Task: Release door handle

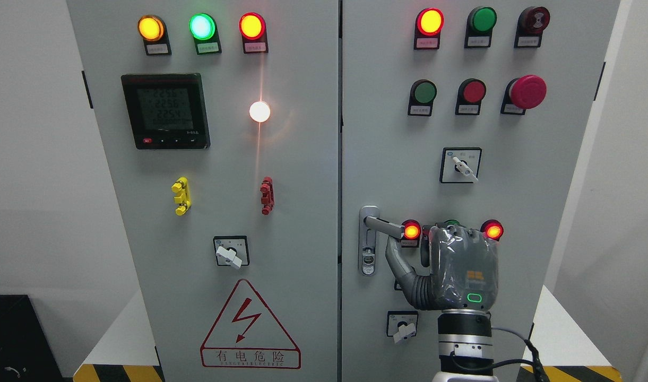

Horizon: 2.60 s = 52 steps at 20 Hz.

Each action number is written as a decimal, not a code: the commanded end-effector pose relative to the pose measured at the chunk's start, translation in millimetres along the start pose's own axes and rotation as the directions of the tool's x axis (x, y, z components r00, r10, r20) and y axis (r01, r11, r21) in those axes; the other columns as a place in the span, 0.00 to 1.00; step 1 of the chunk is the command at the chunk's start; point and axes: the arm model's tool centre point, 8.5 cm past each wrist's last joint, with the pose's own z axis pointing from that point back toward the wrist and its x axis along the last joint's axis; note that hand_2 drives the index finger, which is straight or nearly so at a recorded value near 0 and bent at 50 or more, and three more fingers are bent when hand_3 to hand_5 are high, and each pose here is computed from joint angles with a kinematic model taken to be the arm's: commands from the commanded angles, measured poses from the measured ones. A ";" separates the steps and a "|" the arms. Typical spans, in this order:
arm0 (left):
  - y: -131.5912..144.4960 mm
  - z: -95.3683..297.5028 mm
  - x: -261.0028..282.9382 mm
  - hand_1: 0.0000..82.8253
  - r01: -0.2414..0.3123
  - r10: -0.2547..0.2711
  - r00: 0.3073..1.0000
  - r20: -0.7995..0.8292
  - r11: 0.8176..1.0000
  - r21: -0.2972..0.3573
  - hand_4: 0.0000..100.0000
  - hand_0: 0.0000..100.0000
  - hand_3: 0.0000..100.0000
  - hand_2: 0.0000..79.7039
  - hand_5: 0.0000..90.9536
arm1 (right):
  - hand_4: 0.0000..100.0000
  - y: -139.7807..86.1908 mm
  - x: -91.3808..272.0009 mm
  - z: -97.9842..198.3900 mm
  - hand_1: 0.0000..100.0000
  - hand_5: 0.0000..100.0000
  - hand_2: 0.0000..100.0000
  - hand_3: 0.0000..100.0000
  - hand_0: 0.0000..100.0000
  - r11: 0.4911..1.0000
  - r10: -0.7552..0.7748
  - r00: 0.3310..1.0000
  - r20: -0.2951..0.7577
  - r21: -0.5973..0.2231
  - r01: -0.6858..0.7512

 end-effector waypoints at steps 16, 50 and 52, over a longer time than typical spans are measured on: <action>-0.1 0.0 0.1 0.67 0.000 0.000 1.000 0.001 1.000 -0.001 0.00 0.12 0.00 0.00 0.00 | 0.95 -1.3 -3.4 4.8 0.27 0.99 1.00 1.00 0.45 1.000 0.004 1.000 0.006 -0.016 -0.003; -0.1 0.0 0.1 0.67 0.000 0.000 1.000 0.001 1.000 -0.001 0.00 0.12 0.00 0.00 0.00 | 0.36 -44.6 -82.0 72.8 0.25 0.36 0.32 0.41 0.44 0.991 -0.090 0.979 0.182 -0.076 0.106; -0.1 0.0 0.1 0.67 0.000 0.000 1.000 0.001 1.000 -0.001 0.00 0.12 0.00 0.00 0.00 | 0.29 -47.7 -83.2 72.0 0.24 0.26 0.24 0.32 0.44 0.988 -0.113 0.978 0.178 -0.081 0.129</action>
